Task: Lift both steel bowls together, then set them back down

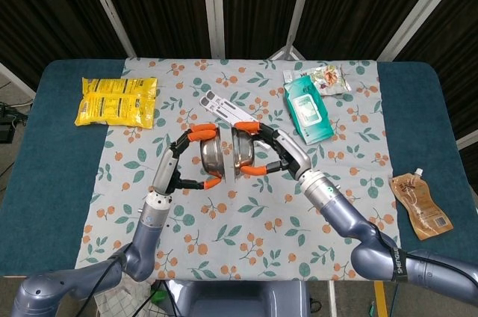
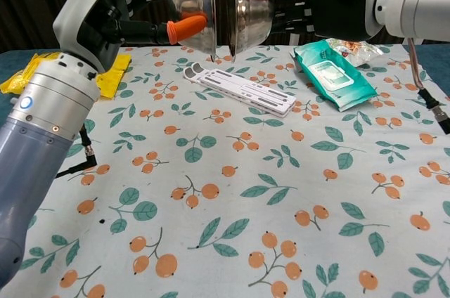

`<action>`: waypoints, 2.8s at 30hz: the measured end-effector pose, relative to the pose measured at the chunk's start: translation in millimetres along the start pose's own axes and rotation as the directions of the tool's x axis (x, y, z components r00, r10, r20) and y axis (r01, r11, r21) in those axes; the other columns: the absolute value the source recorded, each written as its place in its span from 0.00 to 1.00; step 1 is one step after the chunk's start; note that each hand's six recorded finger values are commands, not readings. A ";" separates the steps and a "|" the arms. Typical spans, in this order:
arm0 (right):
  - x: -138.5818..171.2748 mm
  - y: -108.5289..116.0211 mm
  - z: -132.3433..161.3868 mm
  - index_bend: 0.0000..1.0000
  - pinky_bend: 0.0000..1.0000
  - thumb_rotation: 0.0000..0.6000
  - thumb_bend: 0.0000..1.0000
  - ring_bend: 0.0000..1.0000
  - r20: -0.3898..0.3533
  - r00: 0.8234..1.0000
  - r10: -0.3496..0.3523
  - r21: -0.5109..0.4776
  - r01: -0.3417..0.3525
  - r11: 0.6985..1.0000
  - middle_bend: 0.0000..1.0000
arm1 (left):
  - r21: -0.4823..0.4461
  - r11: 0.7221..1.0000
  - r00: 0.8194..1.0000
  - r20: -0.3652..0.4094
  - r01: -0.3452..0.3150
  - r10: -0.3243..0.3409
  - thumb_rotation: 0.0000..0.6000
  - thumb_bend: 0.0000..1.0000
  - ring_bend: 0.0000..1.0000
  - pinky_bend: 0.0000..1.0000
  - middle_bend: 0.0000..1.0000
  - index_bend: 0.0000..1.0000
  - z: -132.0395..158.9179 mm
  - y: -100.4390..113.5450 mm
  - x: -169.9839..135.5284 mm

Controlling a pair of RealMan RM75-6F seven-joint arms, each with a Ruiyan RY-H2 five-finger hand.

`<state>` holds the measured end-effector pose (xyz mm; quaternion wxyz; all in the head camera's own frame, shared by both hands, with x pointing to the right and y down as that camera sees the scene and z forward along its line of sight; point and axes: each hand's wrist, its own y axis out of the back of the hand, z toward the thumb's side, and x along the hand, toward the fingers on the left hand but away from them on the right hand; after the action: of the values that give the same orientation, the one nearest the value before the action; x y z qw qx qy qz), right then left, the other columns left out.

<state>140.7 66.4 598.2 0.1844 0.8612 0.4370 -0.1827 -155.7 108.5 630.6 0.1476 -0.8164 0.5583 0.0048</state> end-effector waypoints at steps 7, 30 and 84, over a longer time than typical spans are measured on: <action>-0.4 -4.6 -0.1 0.39 0.05 1.00 0.09 0.41 0.002 1.000 0.013 0.000 -0.013 1.000 0.31 | 0.002 1.000 1.000 -0.005 0.011 -0.011 1.00 0.02 0.22 0.39 0.22 0.38 -0.9 -6.2 1.7; 10.1 25.9 6.0 0.39 0.06 1.00 0.09 0.41 -0.007 0.999 -0.045 0.034 0.045 0.998 0.31 | 0.070 0.998 0.999 0.048 -0.011 0.008 1.00 0.01 0.22 0.41 0.23 0.40 7.6 9.0 6.1; 52.7 115.7 -133.9 0.23 0.00 1.00 0.10 0.18 0.162 0.970 -0.184 0.984 -0.145 0.102 0.13 | 0.354 0.713 0.550 -0.833 0.605 -0.053 1.00 0.00 0.00 0.15 0.00 0.09 -81.2 56.7 -43.9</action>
<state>285.1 102.8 707.2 -0.3909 0.7257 0.1861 -0.5346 -236.7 109.6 702.4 0.1441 -0.7359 0.3588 -0.5558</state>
